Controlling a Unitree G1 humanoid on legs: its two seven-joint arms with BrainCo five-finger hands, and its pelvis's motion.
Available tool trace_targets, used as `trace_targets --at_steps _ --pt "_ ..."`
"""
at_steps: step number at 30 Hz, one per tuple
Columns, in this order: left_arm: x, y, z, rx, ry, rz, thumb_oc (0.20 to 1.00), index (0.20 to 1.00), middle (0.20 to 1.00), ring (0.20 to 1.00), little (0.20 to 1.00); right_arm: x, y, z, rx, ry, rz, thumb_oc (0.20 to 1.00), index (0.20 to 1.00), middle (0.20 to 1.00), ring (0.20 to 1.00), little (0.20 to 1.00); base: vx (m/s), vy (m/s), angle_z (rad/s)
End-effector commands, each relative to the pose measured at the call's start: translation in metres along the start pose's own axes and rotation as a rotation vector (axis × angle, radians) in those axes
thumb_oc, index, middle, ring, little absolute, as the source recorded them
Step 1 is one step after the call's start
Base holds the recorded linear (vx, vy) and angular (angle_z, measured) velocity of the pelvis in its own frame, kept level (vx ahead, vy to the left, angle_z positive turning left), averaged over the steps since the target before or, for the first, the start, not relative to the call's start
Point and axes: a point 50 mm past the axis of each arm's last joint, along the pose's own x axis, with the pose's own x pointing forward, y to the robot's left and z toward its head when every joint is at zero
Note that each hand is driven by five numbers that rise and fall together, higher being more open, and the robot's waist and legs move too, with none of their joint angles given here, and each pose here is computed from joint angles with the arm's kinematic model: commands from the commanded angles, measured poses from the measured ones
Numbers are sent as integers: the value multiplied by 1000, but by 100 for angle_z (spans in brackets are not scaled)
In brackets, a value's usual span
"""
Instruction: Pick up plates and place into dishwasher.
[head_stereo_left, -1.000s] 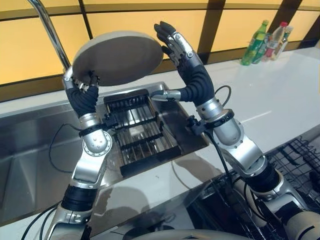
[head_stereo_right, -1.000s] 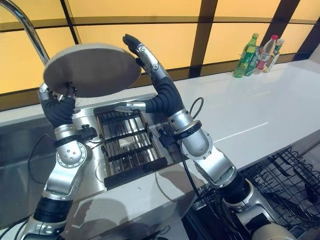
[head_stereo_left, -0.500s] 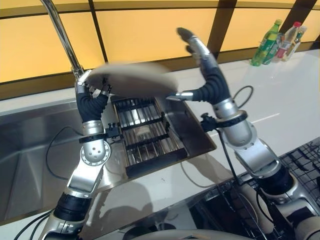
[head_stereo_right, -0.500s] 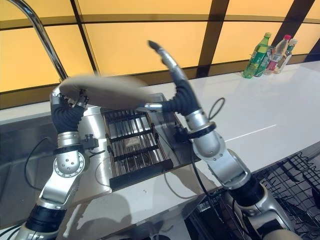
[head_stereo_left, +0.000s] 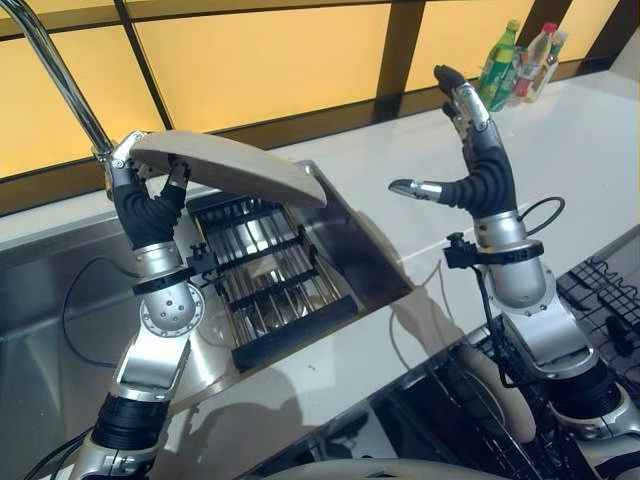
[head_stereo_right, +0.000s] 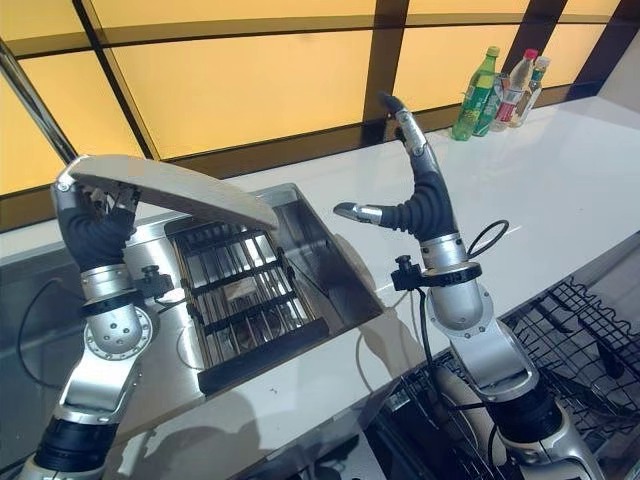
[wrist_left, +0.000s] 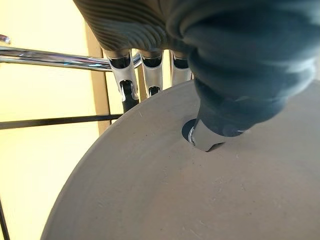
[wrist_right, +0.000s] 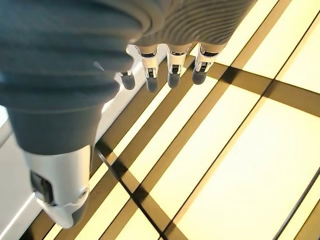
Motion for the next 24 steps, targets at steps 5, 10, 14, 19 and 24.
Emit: trace_targets --at_steps 5,10,14,19,24 --pt "3 5 9 20 -99 -12 200 200 200 200 200 0 10 23 208 -100 143 1000 1000 1000 1000 1000 0 0 0" --pt "5 7 6 43 -100 -11 200 200 200 200 200 1 18 24 365 -96 231 1000 1000 1000 1000 1000 0 0 0" --pt "4 3 6 28 -99 -17 200 200 200 200 200 -1 35 28 447 -92 341 1000 1000 1000 1000 1000 0 0 0" --pt "2 -8 8 -1 -97 -44 200 200 200 200 200 0 53 33 515 -91 416 1000 1000 1000 1000 1000 0 0 0" --pt "3 -14 8 -27 -84 -63 200 200 200 200 200 5 65 39 566 -102 450 1000 1000 1000 1000 1000 0 0 0"
